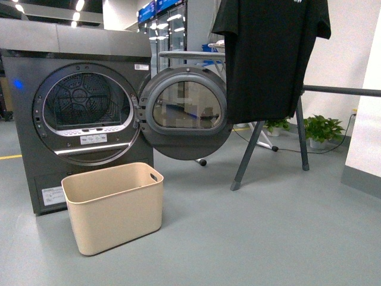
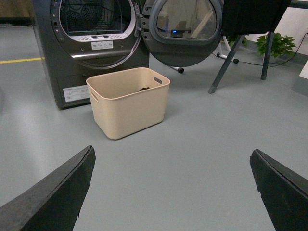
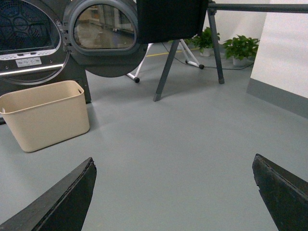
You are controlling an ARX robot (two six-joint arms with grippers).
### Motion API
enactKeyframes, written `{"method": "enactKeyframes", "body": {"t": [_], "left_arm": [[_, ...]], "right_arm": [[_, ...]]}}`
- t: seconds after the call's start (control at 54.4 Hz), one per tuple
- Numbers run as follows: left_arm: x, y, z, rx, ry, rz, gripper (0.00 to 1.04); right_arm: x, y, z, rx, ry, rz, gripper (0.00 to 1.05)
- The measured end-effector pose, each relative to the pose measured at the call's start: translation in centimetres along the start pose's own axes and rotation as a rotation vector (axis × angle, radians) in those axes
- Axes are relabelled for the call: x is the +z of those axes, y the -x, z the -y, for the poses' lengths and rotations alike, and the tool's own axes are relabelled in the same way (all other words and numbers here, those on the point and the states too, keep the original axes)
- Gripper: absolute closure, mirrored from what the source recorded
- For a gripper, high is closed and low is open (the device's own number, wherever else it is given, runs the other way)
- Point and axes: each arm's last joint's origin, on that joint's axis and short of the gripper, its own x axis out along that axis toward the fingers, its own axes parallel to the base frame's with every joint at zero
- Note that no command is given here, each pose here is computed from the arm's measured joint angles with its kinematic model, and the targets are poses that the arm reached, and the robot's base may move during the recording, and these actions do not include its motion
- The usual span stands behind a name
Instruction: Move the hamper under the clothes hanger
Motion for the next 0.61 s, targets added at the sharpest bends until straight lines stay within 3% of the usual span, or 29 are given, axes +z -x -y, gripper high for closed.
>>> {"method": "enactKeyframes", "body": {"t": [0.607], "left_arm": [[0.0,0.0,0.0,0.0,0.0,0.0,0.07]], "right_arm": [[0.02,0.0,0.01,-0.002,0.0,0.001,0.08]]}}
